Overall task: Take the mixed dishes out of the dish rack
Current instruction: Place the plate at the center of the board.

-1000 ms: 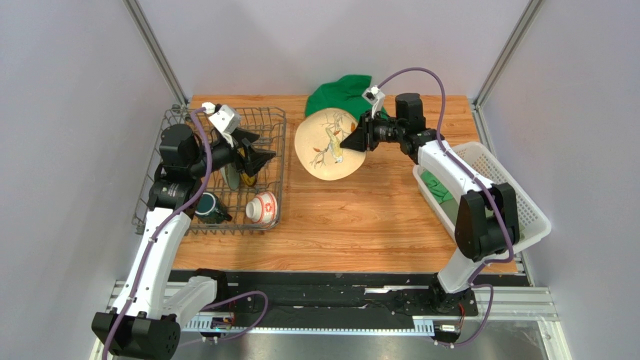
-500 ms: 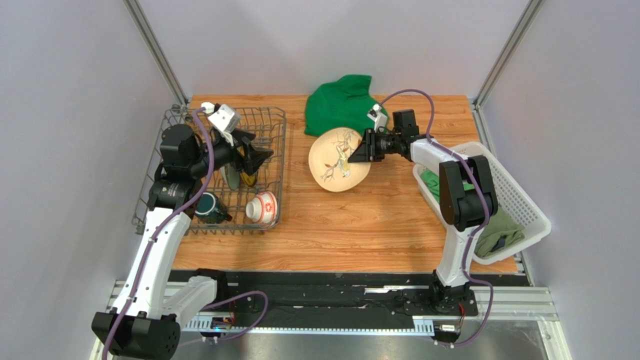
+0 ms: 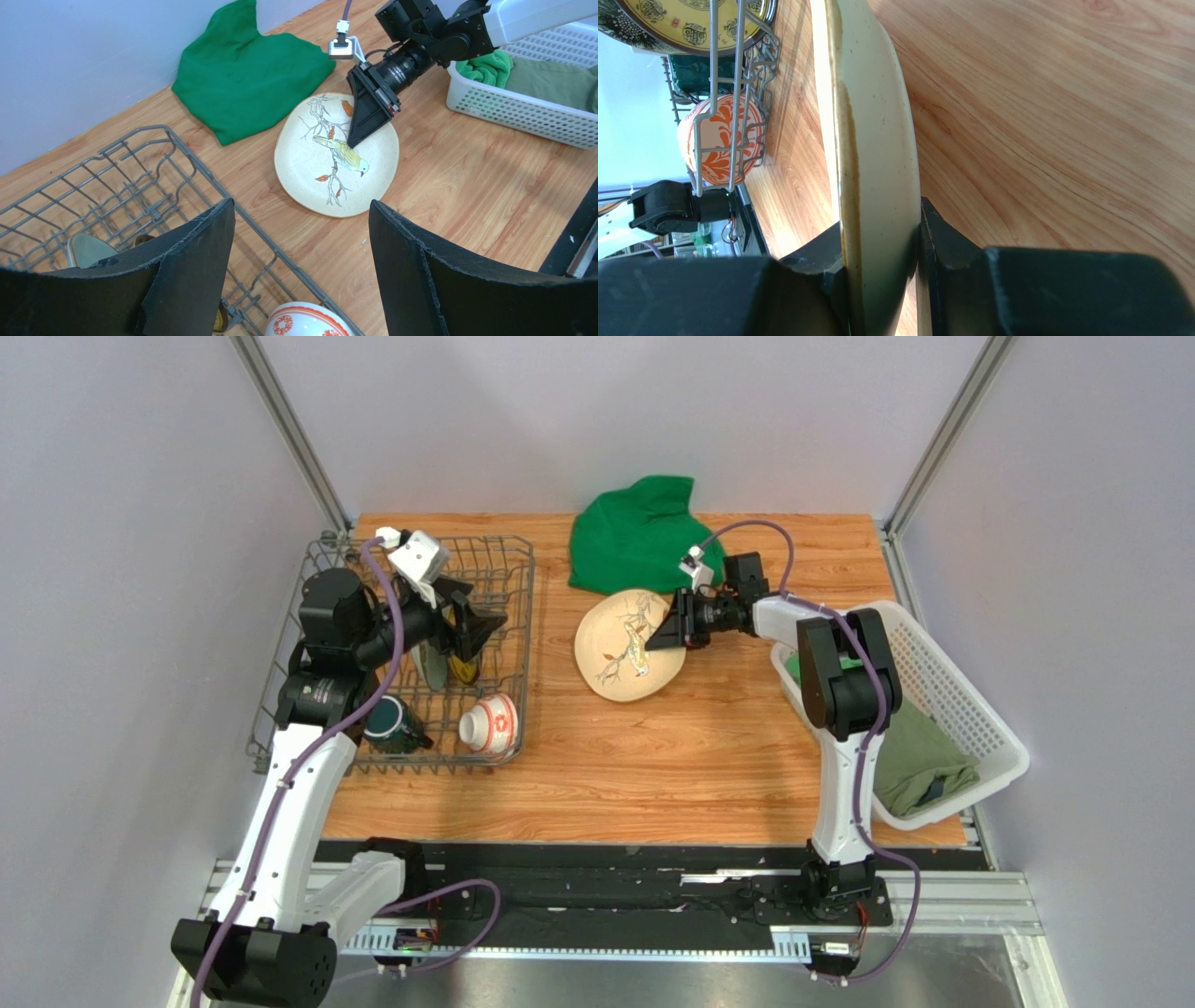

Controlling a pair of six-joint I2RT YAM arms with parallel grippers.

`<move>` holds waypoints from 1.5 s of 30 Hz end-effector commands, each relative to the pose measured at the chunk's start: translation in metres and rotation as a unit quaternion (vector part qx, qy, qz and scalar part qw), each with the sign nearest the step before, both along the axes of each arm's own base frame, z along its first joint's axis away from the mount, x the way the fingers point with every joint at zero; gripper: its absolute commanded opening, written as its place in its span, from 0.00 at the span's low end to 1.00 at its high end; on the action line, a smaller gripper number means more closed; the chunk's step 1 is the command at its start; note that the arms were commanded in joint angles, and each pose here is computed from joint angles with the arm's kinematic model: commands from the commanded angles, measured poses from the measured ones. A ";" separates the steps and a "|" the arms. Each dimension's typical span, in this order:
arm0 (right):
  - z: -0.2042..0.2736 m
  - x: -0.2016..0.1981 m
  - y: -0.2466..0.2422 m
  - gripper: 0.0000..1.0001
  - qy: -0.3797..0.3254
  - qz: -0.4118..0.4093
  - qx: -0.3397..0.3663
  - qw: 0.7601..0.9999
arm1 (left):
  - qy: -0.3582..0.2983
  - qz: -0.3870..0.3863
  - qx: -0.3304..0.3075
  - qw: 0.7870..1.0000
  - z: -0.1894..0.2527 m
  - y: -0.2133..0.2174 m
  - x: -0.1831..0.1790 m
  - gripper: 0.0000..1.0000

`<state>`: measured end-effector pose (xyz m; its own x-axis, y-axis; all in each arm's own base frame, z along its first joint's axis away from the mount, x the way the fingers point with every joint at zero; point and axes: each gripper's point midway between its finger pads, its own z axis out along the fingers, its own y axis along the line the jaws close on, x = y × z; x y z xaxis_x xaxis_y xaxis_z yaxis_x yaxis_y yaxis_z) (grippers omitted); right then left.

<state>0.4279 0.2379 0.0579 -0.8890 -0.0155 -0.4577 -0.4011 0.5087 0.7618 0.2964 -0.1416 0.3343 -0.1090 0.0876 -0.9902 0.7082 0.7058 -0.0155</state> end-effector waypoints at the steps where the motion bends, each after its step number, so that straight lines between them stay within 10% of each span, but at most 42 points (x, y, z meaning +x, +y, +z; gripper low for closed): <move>1: 0.042 0.019 0.011 0.00 -0.064 0.028 0.050 0.996 | -0.026 0.003 0.008 1.000 0.009 0.003 -0.002 0.78; 36: -0.001 0.026 -0.027 0.67 -0.042 0.013 -0.024 0.999 | -0.034 0.003 0.008 0.999 0.008 0.004 -0.006 0.78; 45: 0.009 0.027 -0.041 0.70 -0.049 -0.009 -0.068 0.996 | -0.042 0.014 0.020 0.999 0.007 0.008 -0.004 0.78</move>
